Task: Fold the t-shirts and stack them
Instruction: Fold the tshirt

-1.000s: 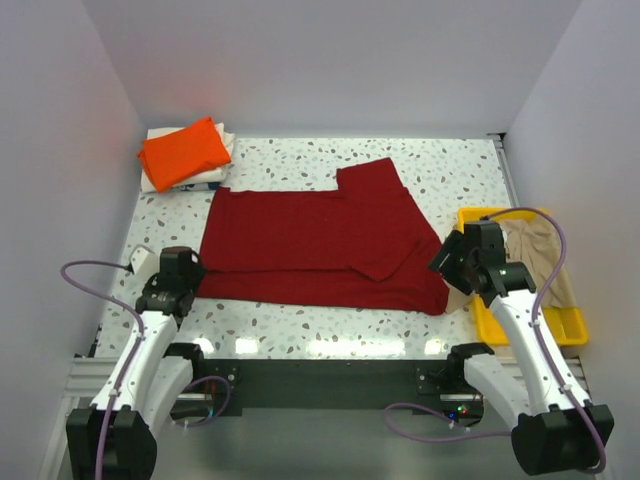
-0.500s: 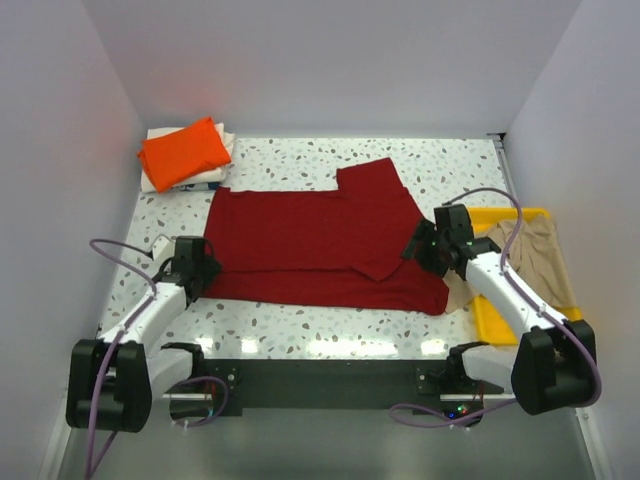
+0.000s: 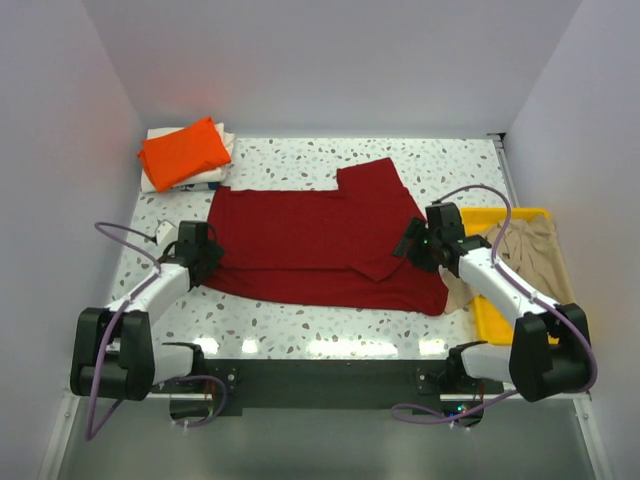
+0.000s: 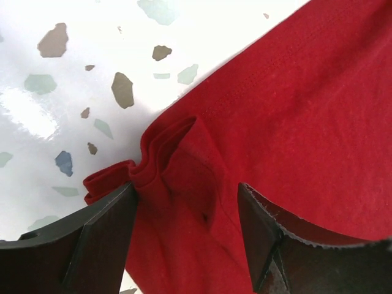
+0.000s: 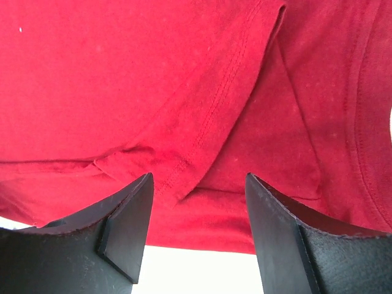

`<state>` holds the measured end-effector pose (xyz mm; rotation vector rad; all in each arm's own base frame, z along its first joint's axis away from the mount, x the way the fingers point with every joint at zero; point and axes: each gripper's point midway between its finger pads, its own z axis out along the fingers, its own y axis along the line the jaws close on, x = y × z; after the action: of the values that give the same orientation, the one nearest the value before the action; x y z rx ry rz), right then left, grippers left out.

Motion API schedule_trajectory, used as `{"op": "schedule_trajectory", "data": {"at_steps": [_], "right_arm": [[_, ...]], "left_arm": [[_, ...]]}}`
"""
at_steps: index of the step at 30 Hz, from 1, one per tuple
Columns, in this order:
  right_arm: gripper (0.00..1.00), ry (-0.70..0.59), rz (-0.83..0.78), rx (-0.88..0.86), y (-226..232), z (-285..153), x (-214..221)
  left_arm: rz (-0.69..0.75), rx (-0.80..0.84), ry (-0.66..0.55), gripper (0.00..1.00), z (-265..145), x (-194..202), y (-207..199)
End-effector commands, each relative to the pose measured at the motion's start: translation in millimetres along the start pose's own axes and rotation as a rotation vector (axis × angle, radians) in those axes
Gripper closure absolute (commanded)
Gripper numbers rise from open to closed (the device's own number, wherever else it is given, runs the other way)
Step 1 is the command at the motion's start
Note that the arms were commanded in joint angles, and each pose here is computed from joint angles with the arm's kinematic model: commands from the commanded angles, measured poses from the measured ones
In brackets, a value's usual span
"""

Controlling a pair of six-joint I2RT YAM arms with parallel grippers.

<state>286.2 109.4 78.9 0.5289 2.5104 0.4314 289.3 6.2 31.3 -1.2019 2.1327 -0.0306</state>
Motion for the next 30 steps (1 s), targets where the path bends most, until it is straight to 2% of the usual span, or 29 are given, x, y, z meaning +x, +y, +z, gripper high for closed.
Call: {"op": "schedule_trajectory", "data": {"at_steps": [1,8,13,21,30], "right_arm": [[0.36,-0.023,-0.012,-0.048,7.3,-6.9,1.4],[0.35,0.000,-0.027,-0.043,-1.0,-7.2,13.6],[0.35,0.011,-0.038,-0.044,-4.3,-6.1,18.9],[0.35,-0.009,-0.046,-0.059,-0.5,-13.7,14.5],[0.36,-0.017,-0.039,-0.061,1.3,-14.0,11.1]], "left_arm": [[-0.011,-0.016,-0.068,0.29,-11.4,-17.0,2.5],[-0.011,-0.082,-0.082,0.27,-14.8,-4.3,39.5],[-0.018,-0.065,-0.067,0.27,-13.5,7.0,48.3],[-0.052,0.070,-0.145,0.26,-41.7,-25.7,14.9],[-0.057,0.083,-0.053,0.26,-25.4,-10.3,-3.9]]}}
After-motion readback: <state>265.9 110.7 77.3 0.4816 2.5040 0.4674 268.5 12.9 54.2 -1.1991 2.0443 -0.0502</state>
